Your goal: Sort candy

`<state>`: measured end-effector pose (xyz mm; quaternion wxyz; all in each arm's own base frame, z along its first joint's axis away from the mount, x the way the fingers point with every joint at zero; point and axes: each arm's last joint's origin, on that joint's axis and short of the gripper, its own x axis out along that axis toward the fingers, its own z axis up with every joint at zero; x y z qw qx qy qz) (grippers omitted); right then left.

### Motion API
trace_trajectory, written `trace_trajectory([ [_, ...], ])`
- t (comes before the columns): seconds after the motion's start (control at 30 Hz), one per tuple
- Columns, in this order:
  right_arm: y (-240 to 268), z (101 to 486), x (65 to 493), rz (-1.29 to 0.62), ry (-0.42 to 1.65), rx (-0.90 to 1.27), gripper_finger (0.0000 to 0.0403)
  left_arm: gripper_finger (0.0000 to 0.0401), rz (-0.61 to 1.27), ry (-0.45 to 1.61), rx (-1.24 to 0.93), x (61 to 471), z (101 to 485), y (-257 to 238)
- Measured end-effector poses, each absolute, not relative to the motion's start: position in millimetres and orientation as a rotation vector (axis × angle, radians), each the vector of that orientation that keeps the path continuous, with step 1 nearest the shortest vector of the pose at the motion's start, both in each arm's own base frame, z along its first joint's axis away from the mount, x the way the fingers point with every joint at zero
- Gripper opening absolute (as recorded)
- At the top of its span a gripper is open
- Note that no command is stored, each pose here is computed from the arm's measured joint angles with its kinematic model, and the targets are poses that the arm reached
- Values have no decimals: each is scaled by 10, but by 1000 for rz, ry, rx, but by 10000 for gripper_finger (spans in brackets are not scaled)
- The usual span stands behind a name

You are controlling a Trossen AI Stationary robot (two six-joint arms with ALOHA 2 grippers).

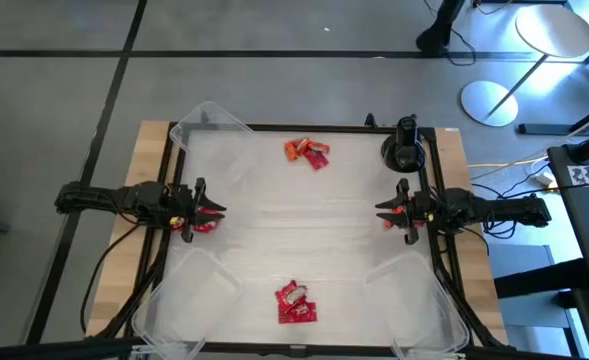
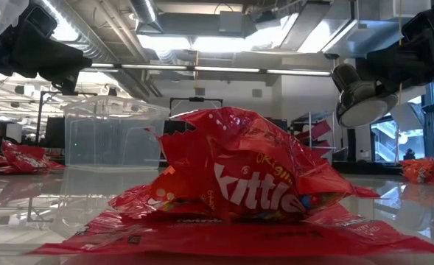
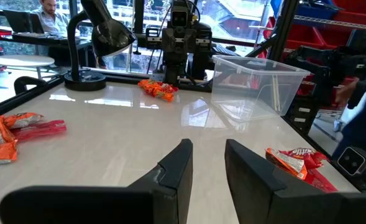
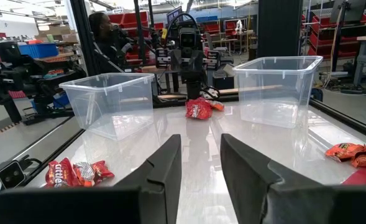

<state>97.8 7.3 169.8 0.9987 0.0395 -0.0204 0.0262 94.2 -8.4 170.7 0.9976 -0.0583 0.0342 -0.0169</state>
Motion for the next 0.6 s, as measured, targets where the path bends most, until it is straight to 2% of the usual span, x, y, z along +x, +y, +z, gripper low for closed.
trace_trajectory([
  [0.33, 73, 1697, 978, 52, -40, 79, 111, 86, -34, 68, -115, 942, 1707, -84],
  [0.6, 74, 1700, 978, 53, -42, 79, 111, 86, -39, 65, 57, 942, 1708, -84],
])
